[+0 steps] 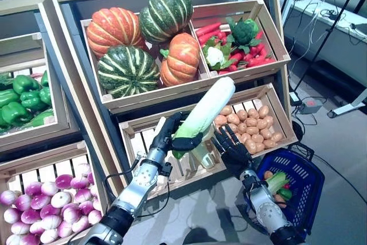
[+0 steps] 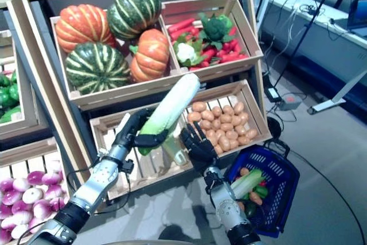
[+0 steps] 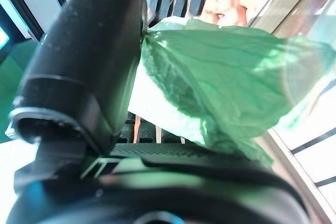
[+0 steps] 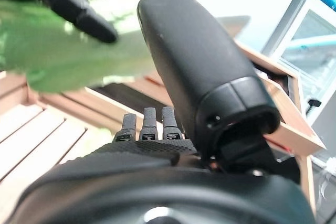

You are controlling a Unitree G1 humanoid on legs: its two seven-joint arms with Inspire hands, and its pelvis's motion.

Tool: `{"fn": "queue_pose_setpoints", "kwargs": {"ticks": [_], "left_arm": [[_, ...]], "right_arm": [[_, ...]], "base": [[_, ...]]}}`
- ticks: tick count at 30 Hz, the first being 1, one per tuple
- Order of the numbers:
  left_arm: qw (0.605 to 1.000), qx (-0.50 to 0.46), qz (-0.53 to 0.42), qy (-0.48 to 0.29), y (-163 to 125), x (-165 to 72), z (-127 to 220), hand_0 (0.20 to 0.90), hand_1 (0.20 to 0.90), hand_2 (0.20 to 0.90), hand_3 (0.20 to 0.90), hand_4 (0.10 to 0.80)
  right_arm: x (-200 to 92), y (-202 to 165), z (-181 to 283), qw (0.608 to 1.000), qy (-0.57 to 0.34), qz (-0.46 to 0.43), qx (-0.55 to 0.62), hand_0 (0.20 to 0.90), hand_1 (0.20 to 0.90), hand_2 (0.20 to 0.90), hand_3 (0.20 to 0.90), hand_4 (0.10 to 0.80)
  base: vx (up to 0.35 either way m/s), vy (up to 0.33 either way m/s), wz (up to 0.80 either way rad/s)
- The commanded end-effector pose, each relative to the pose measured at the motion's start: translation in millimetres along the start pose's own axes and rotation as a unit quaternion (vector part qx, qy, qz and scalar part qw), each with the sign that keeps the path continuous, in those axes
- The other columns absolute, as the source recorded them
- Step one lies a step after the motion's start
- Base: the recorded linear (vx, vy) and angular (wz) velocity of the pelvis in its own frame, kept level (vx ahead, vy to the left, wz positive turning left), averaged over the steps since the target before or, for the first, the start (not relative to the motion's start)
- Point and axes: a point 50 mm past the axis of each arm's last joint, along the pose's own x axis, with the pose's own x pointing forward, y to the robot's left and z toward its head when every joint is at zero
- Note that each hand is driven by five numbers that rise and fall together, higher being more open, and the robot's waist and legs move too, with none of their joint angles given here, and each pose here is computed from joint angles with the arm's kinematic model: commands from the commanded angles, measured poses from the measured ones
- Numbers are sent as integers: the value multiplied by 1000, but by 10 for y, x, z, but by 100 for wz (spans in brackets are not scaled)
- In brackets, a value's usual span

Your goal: Put vegetables into the basket

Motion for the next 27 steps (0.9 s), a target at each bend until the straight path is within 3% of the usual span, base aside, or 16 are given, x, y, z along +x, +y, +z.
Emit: {"fn": "queue_pose_setpoints", "kwargs": {"ticks": [1, 16, 27], "left_arm": [[988, 20, -10, -151, 67, 210, 582, 300, 300, 300, 300, 400], [984, 85, -79, -133, -66, 142, 483, 300, 300, 300, 300, 400], [976, 127, -138, -112, -144, 86, 353, 300, 300, 300, 300, 400]], "right_arm": [[326, 638, 243, 984, -73, 160, 40, 900, 900, 900, 900, 800], [383, 874, 410, 969, -112, 209, 77, 900, 900, 900, 900, 800], [459, 1085, 783, 955, -167, 240, 49, 900, 900, 900, 900, 800]], "base": [[50, -45, 9], [3, -3, 1], [0, 0, 0]]}}
